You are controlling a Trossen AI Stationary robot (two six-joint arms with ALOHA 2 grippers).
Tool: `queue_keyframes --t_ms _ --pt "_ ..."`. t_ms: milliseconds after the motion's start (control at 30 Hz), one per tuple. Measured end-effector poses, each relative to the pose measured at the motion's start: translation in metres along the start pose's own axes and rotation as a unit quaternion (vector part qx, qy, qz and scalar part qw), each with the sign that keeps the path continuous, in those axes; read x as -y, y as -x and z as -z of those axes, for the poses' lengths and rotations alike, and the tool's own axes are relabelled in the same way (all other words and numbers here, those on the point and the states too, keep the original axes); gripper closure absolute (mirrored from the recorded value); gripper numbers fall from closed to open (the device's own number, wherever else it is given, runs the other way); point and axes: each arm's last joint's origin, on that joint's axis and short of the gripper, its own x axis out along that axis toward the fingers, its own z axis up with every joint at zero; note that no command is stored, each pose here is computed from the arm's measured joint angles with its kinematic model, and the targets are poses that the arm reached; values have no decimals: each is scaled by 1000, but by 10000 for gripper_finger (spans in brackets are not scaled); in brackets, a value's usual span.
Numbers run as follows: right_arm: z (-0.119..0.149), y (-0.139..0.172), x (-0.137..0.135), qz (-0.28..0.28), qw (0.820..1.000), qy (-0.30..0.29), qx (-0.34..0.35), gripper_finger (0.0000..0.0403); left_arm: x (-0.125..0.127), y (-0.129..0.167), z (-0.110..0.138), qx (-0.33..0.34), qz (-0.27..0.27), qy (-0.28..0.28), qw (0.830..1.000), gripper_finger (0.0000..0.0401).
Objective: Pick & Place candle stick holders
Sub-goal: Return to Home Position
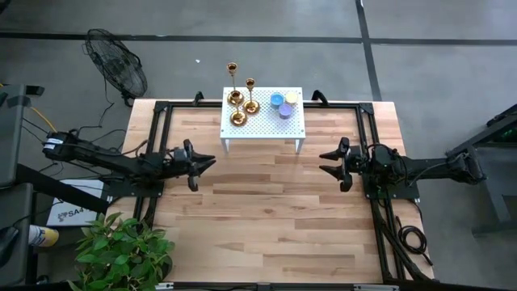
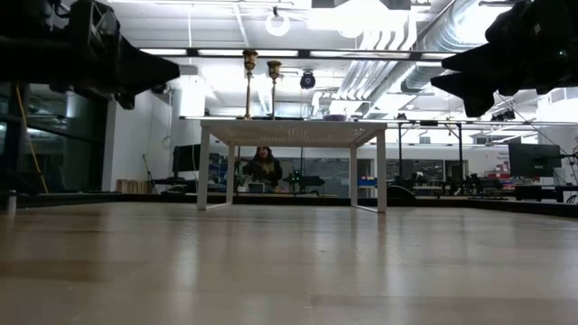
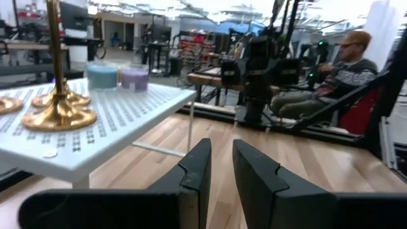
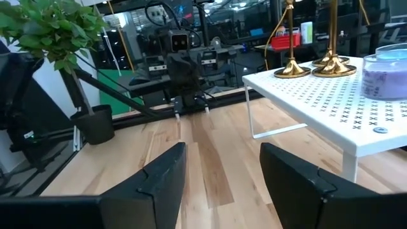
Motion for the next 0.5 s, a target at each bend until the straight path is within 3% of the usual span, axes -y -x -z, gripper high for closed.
queue_keyframes --t_ms 267,500 --pt "1 0 -2 -41 999 0 -9 206 -4 10 -4 -9 4 -9 1000 336" --pt "1 0 -3 -44 999 1 -9 206 -8 20 -9 2 3 -4 1000 336"
